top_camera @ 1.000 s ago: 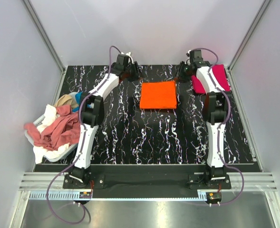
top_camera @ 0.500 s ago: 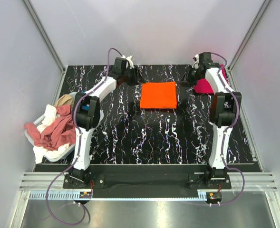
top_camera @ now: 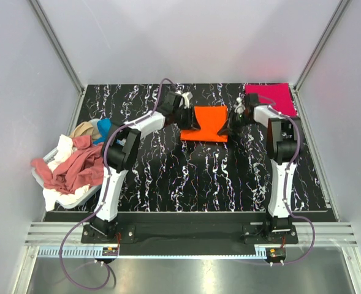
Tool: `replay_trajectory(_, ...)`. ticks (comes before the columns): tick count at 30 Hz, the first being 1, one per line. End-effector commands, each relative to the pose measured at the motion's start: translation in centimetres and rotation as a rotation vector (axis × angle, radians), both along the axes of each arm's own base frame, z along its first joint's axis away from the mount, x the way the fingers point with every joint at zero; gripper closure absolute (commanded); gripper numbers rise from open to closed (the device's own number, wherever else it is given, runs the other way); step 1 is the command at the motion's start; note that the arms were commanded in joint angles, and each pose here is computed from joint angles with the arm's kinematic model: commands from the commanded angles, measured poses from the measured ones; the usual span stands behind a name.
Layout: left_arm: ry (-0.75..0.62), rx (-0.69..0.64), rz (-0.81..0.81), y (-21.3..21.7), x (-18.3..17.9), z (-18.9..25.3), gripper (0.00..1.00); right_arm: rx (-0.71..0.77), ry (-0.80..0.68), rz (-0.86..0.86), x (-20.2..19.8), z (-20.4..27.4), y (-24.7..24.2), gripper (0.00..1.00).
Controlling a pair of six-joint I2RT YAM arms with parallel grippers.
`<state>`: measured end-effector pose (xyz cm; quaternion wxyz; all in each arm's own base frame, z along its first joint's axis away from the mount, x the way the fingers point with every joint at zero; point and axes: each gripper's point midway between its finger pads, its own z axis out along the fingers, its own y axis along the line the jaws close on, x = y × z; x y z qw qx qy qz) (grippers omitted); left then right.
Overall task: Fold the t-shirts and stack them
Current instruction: Fold the tshirt
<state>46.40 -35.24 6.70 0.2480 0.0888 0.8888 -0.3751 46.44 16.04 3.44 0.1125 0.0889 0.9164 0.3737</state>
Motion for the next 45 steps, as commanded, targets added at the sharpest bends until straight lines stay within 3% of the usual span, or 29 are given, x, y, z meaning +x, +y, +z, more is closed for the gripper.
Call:
replay_trajectory(1, -0.009, 0.070, 0.056, 2.0, 1.3, -3.1, 0.62, -0.023, -0.027, -0.010, 0.7, -1.9, -1.1, 0.97)
replay_trajectory(9, -0.107, 0.061, 0.050, 2.3, 1.7, 2.7, 0.61, 0.036, -0.146, -0.003, 0.6, 5.4, 0.0, 0.96)
replay_trajectory(15, -0.144, 0.013, 0.053, 2.3, 1.2, 7.6, 0.61, 0.113, -0.159, 0.087, -0.1, 7.3, 4.7, 0.96)
replay_trajectory(19, -0.141, 0.014, 0.095, 4.1, 1.2, 9.7, 0.60, 0.136, -0.115, 0.144, -0.5, 4.8, 7.2, 0.95)
replay_trajectory(23, -0.089, 0.003, 0.079, 5.3, -0.3, 10.5, 0.59, 0.066, -0.021, 0.126, -1.5, -2.0, 6.2, 0.96)
replay_trajectory(25, -0.075, 0.022, 0.068, 5.8, -1.0, 11.0, 0.59, 0.059, -0.015, 0.129, -1.8, -2.7, 5.9, 0.96)
replay_trajectory(29, -0.076, 0.073, 0.079, 6.9, -1.9, 12.7, 0.58, 0.071, -0.108, 0.115, -0.6, 1.6, 5.4, 0.94)
replay_trajectory(32, -0.001, 0.042, 0.024, 6.5, -4.1, 11.9, 0.58, 0.094, -0.195, 0.100, 0.1, 6.4, 5.1, 0.91)
replay_trajectory(35, 0.063, 0.024, -0.014, 6.2, -6.3, 10.8, 0.57, 0.108, -0.205, 0.089, -0.6, 8.1, 4.1, 0.87)
replay_trajectory(39, 0.077, 0.022, -0.028, 5.9, -7.9, 10.9, 0.56, 0.079, -0.144, 0.038, -2.0, 5.7, 1.1, 0.86)
replay_trajectory(45, 0.043, -0.005, -0.079, 4.8, -9.7, 12.9, 0.55, 0.004, -0.003, -0.019, -3.6, -1.7, -2.5, 0.86)
